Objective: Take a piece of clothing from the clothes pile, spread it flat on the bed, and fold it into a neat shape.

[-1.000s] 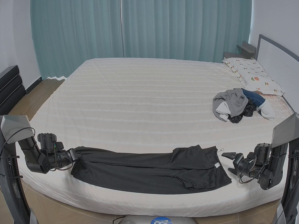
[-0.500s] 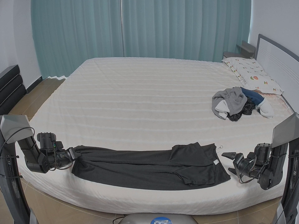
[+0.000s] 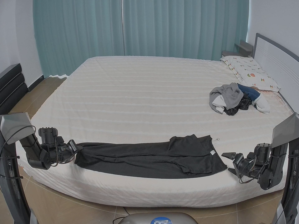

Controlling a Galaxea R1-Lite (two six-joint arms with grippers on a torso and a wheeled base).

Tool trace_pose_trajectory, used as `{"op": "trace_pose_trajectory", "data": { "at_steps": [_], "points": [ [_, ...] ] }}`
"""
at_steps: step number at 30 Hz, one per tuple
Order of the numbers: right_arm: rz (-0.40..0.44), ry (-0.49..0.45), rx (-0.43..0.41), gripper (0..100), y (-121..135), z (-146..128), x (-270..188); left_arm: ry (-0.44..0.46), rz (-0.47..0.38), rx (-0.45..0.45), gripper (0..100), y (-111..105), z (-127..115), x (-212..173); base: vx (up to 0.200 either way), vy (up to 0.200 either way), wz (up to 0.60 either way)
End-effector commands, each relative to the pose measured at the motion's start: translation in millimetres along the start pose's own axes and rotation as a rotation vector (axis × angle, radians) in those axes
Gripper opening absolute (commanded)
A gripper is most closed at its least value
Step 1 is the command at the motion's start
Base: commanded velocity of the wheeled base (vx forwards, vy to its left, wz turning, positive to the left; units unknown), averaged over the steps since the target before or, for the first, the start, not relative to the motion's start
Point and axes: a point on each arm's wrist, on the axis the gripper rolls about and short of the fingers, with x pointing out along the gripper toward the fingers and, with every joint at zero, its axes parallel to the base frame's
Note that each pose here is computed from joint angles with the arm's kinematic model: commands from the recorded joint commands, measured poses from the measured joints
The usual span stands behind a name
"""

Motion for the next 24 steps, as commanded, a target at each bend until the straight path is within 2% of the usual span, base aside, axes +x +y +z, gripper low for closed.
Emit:
{"op": "trace_pose_trajectory", "data": {
  "at_steps": [1,11,18,24],
  "points": [
    [0.006,-0.004,-0.004,100,0.6,0.1,0.4,-0.009,-0.031,0.0,0,-14.2,2.0,2.9,0.0,0.0,0.0],
    [0.003,-0.003,-0.006,100,0.5,-1.0,0.6,-0.011,-0.064,-0.038,0,-32.0,1.8,1.5,0.0,0.0,0.0],
    [0.002,-0.004,-0.006,100,0.5,-0.9,0.6,-0.012,-0.082,-0.075,0,-42.8,0.5,-2.6,0.0,-0.2,0.0],
    [0.001,-0.003,-0.006,100,0.3,-1.4,0.9,-0.031,-0.064,-0.065,0,-49.8,-1.4,-4.1,0.0,-0.2,0.0]
  ]
}}
